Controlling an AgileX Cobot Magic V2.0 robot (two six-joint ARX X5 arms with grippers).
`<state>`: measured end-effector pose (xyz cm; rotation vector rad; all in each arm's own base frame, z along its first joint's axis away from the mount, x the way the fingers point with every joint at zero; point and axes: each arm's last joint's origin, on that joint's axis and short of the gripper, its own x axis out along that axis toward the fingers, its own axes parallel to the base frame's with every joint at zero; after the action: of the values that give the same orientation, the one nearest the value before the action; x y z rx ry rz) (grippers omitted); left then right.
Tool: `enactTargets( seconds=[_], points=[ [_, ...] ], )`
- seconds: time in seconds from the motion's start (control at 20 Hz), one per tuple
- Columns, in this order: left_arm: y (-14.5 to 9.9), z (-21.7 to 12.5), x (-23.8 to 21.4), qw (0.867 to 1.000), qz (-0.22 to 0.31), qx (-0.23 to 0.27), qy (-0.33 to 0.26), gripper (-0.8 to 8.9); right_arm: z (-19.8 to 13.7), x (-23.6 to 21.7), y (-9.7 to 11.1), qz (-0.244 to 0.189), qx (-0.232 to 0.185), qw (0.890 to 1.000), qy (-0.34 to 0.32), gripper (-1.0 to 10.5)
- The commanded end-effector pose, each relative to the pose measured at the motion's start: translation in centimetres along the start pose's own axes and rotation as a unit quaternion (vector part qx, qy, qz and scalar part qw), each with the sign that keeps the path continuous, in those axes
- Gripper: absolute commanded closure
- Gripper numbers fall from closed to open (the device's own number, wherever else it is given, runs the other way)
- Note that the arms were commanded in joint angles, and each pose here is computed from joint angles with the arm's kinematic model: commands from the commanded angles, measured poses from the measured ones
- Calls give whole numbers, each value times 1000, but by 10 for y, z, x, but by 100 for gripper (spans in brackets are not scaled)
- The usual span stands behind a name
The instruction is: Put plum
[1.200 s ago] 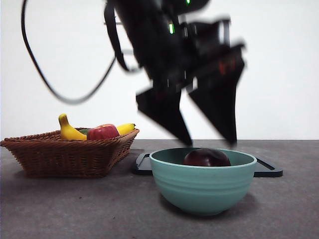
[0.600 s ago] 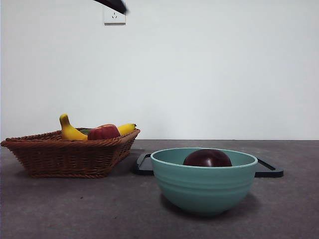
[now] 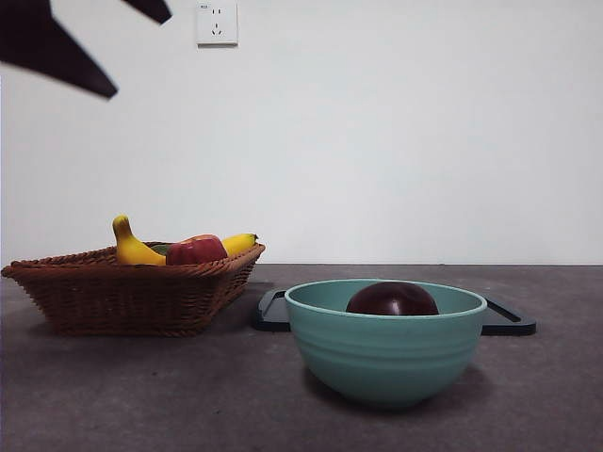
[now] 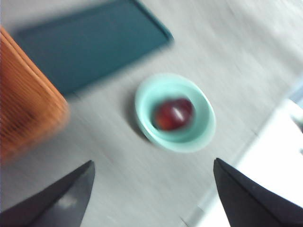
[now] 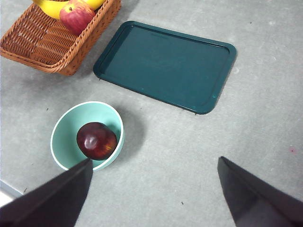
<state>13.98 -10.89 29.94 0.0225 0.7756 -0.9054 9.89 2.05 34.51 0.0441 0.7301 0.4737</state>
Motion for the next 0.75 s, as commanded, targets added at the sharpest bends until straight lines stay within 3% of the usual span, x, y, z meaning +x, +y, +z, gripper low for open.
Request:
enactTargets(
  seconds=[0.05,0.3,0.5,0.75],
  points=[
    [-2,-5,3,999,-41,-9,10,413,4,-3,2,3,0,1000,-10,524],
    [-2,-6,3,999,-45,-11,15,413,3,-3,2,5,3,1000,-5,524],
    [-2,-6,3,999,-45,-14,15,413,5,3,3,53,17,998,7,525],
    [-2,-6,3,999,-47,-16,16,413,7,42,0,86,27,993,73,526]
  ],
)
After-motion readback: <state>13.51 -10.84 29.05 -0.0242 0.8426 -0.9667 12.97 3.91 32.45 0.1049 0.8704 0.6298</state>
